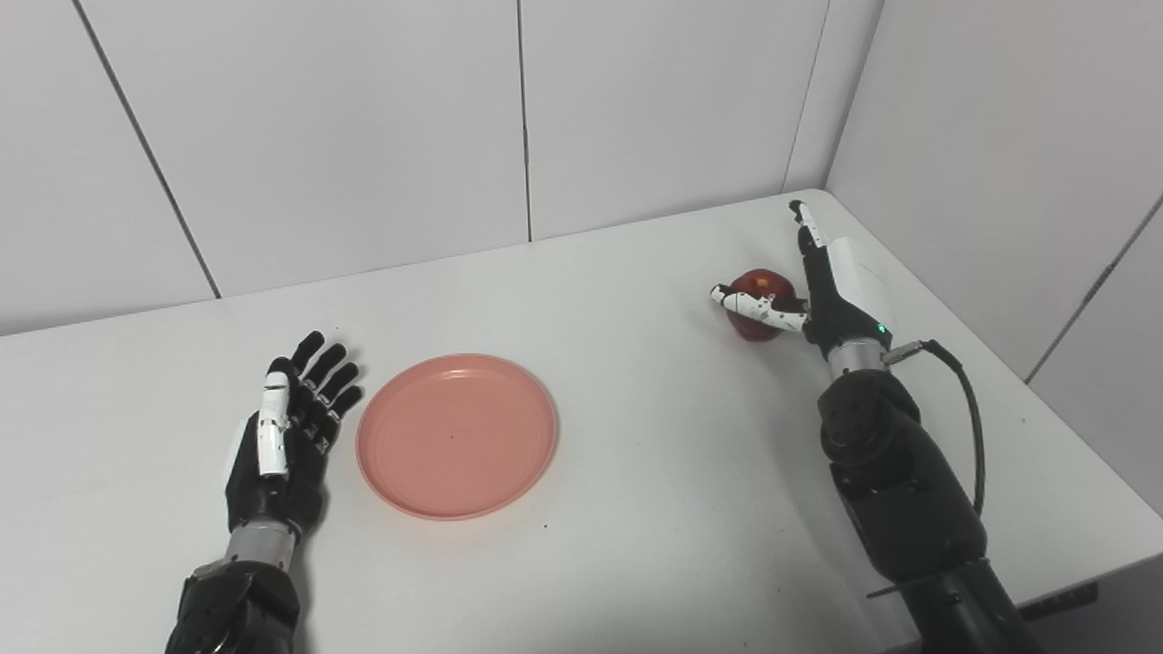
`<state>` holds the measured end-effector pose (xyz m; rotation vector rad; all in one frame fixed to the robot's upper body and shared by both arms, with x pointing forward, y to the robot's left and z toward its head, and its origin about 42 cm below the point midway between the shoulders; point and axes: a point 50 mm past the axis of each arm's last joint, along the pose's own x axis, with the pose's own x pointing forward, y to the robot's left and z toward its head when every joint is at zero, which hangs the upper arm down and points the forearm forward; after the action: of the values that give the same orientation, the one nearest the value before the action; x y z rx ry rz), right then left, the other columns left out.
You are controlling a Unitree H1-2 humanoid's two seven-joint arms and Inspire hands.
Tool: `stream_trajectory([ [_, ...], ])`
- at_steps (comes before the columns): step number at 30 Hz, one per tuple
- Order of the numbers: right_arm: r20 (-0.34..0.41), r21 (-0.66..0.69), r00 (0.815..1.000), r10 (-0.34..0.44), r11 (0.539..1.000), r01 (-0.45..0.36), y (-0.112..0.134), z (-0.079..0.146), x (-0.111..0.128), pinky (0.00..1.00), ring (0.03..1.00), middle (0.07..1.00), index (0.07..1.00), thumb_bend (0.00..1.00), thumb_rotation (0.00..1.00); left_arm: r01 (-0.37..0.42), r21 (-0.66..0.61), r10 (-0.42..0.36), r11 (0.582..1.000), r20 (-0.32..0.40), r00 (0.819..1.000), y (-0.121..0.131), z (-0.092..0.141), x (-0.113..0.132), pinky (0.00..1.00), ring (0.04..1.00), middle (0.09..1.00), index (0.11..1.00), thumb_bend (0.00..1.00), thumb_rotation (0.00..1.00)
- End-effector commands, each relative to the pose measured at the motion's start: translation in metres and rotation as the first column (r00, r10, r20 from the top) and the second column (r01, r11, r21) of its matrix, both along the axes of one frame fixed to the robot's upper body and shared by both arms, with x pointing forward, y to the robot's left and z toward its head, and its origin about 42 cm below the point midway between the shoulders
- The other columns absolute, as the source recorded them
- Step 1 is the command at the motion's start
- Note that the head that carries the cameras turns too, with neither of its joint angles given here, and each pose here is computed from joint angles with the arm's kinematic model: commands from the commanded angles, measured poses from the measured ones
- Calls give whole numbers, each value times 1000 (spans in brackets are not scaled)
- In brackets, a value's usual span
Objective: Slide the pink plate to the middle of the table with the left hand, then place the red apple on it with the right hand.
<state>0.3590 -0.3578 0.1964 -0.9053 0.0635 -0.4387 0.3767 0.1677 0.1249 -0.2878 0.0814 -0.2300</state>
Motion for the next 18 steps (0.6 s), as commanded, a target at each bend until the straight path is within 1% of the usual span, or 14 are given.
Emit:
stream_trajectory([
  [1,66,-28,998,8,1000,-6,-4,25,11,777,896,941,953,1000,529,-2,5,2,1000,-85,996,3,-15,-7,882,878,890,875,375,1000],
  [12,52,-21,998,25,999,-24,-4,22,12,778,896,939,954,1000,521,-3,4,3,1000,-82,997,4,-14,-7,890,883,893,875,371,1000],
  [15,49,-15,998,29,999,-28,-3,22,12,775,893,938,952,1000,502,-2,6,3,1000,-85,996,5,-14,-7,883,877,888,871,374,1000],
  [18,26,-25,999,28,999,-28,-2,21,12,781,899,945,957,1000,523,0,6,1,1000,-84,996,5,-14,-7,882,877,888,872,375,1000],
])
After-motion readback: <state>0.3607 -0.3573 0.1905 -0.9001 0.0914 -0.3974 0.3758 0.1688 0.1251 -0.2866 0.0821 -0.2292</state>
